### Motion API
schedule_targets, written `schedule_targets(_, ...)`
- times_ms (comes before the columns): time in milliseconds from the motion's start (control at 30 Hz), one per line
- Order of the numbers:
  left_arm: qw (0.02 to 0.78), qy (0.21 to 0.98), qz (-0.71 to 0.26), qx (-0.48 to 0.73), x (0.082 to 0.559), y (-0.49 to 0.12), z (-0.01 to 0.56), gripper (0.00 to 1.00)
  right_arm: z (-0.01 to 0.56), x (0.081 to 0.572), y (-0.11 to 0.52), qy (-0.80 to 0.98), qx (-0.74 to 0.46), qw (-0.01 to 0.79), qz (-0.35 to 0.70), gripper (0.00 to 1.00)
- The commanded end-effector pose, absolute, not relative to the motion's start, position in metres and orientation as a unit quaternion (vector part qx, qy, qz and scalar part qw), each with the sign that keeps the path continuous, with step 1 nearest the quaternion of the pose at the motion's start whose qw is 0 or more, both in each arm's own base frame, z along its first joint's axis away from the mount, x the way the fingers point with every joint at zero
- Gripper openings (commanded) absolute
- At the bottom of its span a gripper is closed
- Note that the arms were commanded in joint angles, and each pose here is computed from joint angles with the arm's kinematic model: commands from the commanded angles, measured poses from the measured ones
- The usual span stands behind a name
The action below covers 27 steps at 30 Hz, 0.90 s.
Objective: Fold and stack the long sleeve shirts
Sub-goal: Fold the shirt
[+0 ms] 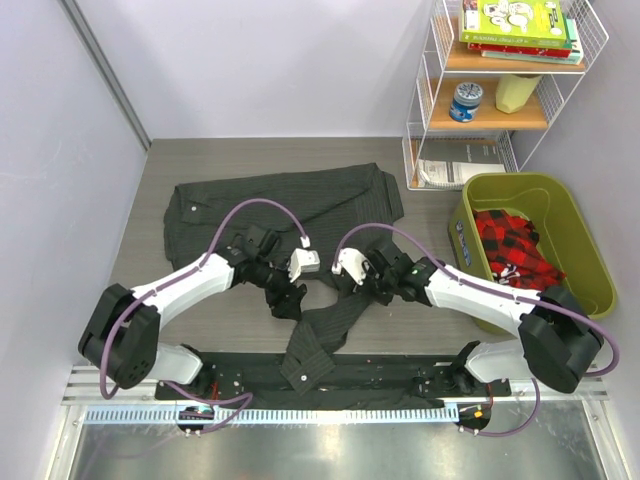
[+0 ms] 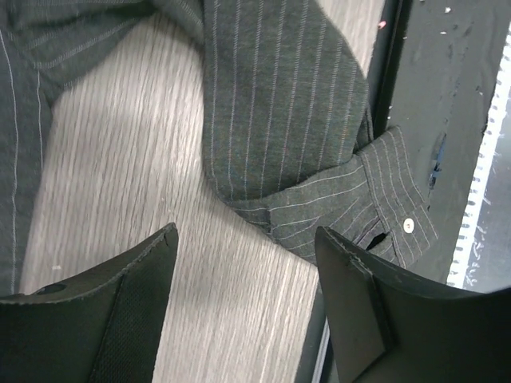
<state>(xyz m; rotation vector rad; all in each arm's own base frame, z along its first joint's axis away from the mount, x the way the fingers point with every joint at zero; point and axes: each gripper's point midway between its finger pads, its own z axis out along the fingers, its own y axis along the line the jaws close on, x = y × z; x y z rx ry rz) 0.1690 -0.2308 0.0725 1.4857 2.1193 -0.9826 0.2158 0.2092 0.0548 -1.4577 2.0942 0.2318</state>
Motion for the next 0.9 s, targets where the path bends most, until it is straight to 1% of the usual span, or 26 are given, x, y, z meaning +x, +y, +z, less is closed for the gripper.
schedule_targets(0,0.216,0.698,-0.372,0.572,0.162,-0.244,0.085,0.69,0.056,0.212,0.212,0.803,-0.507,0.293,0.112,0.01)
schedule_targets(33,0.213,0.697,-0.356,0.585,0.161,-0.244,0.081,0.68,0.052,0.212,0.211,0.809,-0.501,0.286,0.113,0.01)
schedule_targets(133,0.201,0.687,-0.352,0.604,0.152,-0.248,0.077,0.66,0.046,0.211,0.209,0.824,-0.481,0.273,0.122,0.01)
schedule_targets(200,0.202,0.679,-0.339,0.619,0.151,-0.247,0.075,0.65,0.046,0.212,0.209,0.829,-0.474,0.271,0.124,0.01)
schedule_targets(233,0.207,0.677,-0.314,0.632,0.154,-0.246,0.072,0.65,0.045,0.214,0.208,0.832,-0.469,0.27,0.124,0.01)
schedule_targets(300,0.203,0.672,-0.31,0.641,0.152,-0.243,0.07,0.65,0.047,0.216,0.211,0.834,-0.462,0.27,0.131,0.01)
schedule_targets(433,0.186,0.652,-0.284,0.677,0.136,-0.239,0.056,0.66,0.045,0.216,0.211,0.841,-0.454,0.26,0.136,0.01)
schedule_targets(633,0.191,0.649,-0.248,0.694,0.143,-0.241,0.046,0.7,0.047,0.214,0.215,0.843,-0.447,0.257,0.151,0.01)
schedule_targets(700,0.187,0.651,-0.245,0.694,0.145,-0.243,0.046,0.7,0.047,0.214,0.217,0.843,-0.448,0.256,0.154,0.01)
schedule_targets(800,0.169,0.656,-0.234,0.697,0.146,-0.245,0.04,0.6,0.048,0.215,0.218,0.842,-0.449,0.257,0.154,0.01)
schedule_targets(833,0.162,0.66,-0.231,0.697,0.146,-0.246,0.036,0.56,0.048,0.215,0.218,0.842,-0.449,0.257,0.155,0.01)
schedule_targets(867,0.159,0.665,-0.228,0.693,0.147,-0.246,0.034,0.55,0.047,0.215,0.218,0.842,-0.449,0.256,0.155,0.01)
